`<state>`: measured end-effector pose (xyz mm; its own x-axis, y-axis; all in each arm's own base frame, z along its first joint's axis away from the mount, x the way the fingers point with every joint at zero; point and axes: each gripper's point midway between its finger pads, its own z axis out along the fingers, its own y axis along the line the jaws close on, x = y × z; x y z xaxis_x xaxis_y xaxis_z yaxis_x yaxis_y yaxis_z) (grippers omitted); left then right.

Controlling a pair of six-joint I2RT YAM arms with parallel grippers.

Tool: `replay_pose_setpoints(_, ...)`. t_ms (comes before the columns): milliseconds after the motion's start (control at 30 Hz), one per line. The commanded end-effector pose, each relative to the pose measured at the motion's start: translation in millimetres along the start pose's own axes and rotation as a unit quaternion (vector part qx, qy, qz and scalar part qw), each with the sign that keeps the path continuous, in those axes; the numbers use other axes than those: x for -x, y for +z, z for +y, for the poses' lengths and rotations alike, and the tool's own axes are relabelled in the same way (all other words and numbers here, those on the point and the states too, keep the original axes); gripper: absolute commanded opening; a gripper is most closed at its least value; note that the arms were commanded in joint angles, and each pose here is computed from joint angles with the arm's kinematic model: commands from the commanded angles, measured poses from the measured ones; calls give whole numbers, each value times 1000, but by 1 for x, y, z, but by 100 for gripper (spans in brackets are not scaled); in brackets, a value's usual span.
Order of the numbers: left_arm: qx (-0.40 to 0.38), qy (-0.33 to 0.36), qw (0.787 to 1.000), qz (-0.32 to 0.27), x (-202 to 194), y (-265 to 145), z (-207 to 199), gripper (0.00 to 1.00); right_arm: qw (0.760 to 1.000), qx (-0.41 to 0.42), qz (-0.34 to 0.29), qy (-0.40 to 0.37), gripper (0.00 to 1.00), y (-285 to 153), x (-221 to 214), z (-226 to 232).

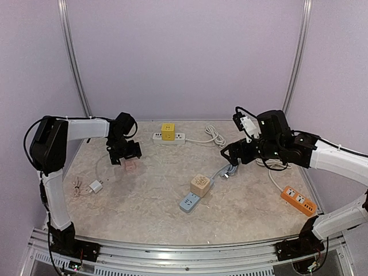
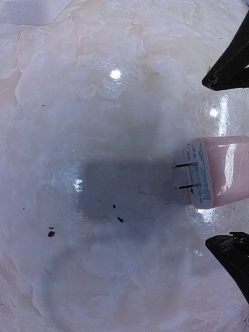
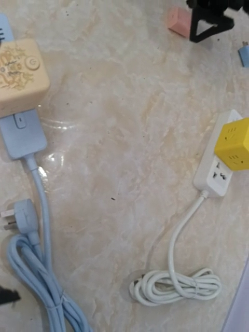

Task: Insert the plug
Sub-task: Pick up the plug at the center of the board.

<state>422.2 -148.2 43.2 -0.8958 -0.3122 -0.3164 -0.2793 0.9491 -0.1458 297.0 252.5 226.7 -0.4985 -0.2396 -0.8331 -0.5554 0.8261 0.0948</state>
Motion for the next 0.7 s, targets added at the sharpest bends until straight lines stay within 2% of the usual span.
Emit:
replay_pose_setpoints(0, 28, 28, 999, 32, -12, 11, 1, 90, 1000, -5, -2, 7, 96, -5, -2, -4)
replay_pose_setpoints(100, 50, 36, 997, 36, -15, 16, 3, 87, 1000, -5, -5, 7, 96, -7, -1, -4)
replay_pose_setpoints(200, 62, 38, 997, 39, -16, 19, 7, 79, 1000, -4, -8, 10, 95, -7, -3, -4)
replay_pose_setpoints(667, 53, 41, 997, 37, -17, 23, -1, 52, 999, 30, -11, 6, 91, -5, -8, 8)
